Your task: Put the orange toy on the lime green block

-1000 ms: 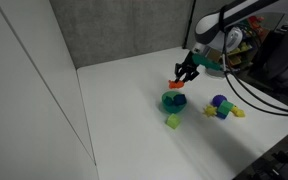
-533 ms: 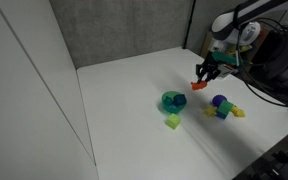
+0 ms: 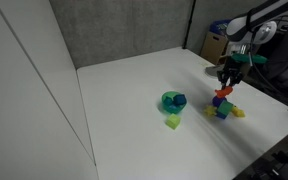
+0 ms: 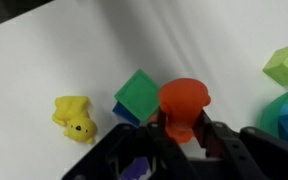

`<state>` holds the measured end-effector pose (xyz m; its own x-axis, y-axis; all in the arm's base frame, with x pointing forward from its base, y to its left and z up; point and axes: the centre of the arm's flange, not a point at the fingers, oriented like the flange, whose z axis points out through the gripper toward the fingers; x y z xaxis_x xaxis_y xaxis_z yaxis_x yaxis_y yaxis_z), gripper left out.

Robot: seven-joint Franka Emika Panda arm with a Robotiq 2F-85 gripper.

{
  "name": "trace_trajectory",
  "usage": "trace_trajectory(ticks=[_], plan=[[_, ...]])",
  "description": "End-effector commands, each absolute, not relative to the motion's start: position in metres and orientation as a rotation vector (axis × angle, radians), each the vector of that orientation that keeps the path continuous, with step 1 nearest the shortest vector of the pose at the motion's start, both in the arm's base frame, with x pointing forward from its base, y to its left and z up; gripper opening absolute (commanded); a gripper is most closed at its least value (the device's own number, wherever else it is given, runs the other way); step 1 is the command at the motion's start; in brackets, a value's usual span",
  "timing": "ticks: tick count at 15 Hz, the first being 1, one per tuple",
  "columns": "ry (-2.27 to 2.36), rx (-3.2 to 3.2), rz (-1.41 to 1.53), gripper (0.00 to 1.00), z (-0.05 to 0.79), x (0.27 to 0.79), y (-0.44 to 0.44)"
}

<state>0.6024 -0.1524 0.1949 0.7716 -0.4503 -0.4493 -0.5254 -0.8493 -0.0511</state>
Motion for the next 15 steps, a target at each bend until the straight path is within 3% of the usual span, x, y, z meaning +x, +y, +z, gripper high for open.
trace_trajectory(ticks=[1,15], plan=[[0.737,-2.754,0.774,0.07,0.2,0.592,-0.168],[0.719,-2.677,0.938,0.09,0.149,0.59,-0.192]])
